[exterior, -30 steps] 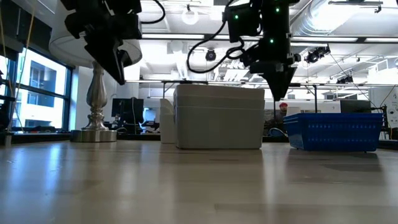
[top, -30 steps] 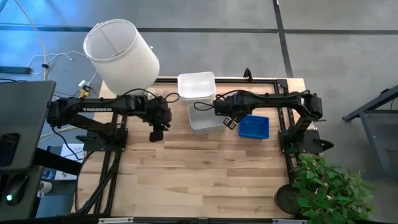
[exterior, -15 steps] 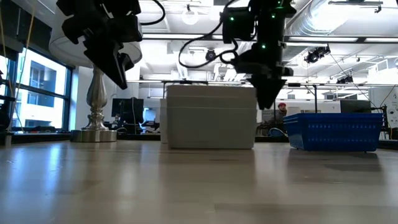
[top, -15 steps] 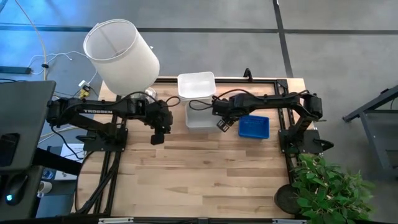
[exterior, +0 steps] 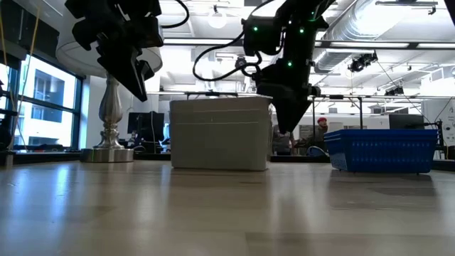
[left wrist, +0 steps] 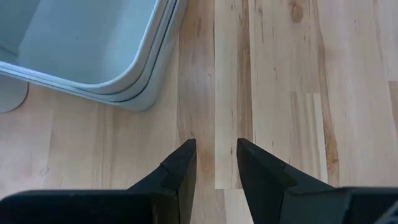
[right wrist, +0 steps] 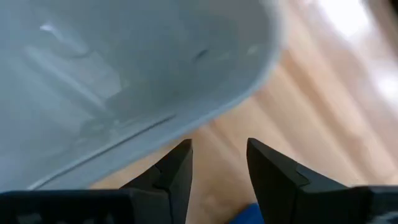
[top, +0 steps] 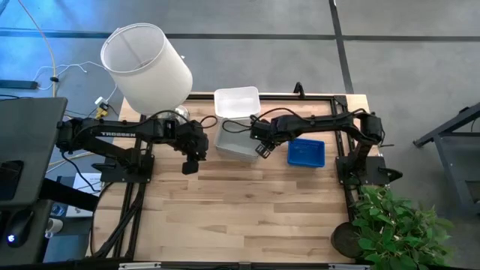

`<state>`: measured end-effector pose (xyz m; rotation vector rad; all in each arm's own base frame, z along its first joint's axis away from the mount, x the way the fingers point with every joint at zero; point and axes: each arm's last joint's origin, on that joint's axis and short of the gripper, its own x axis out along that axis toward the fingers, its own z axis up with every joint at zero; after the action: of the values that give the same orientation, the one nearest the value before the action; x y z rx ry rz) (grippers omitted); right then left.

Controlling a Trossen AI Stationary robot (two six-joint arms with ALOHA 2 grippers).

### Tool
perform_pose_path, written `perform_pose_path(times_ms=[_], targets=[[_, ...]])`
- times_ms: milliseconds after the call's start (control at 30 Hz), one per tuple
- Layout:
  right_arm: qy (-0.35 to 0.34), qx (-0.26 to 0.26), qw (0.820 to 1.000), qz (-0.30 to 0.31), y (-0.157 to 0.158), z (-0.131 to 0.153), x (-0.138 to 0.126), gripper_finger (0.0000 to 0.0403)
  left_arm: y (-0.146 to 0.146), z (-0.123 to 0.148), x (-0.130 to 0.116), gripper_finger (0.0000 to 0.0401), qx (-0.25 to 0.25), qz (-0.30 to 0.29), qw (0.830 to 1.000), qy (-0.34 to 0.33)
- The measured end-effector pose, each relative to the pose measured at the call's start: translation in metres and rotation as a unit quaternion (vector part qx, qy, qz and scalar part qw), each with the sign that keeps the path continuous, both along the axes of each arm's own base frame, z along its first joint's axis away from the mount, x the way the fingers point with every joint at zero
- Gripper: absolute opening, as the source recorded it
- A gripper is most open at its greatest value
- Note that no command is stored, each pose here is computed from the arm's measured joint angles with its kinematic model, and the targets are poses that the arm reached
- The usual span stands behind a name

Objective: Stack baskets by color
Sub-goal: Adjust the gray bin, then return to Home Position

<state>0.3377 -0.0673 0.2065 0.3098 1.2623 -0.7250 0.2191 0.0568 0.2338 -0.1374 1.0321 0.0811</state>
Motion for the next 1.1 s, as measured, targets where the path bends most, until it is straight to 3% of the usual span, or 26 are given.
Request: perform_pose_path(times_ms=[633,900,1100], targets=[[-0.087,-0.052,0.995,-0.001,-0.040,0.010,0.012,0.0138,0.001,0.002,0.003,0.0101,0.012,-0.011,1.000,-0.020],[-0.061,-0.058,0.996,0.032,-0.045,0.012,0.007,0.0138,0.001,0.002,0.004,0.0101,0.012,-0.012,1.000,-0.022],[-0.063,-0.060,0.994,0.063,-0.033,0.033,-0.004,0.0138,0.001,0.003,0.003,0.0101,0.009,-0.013,1.000,-0.026]])
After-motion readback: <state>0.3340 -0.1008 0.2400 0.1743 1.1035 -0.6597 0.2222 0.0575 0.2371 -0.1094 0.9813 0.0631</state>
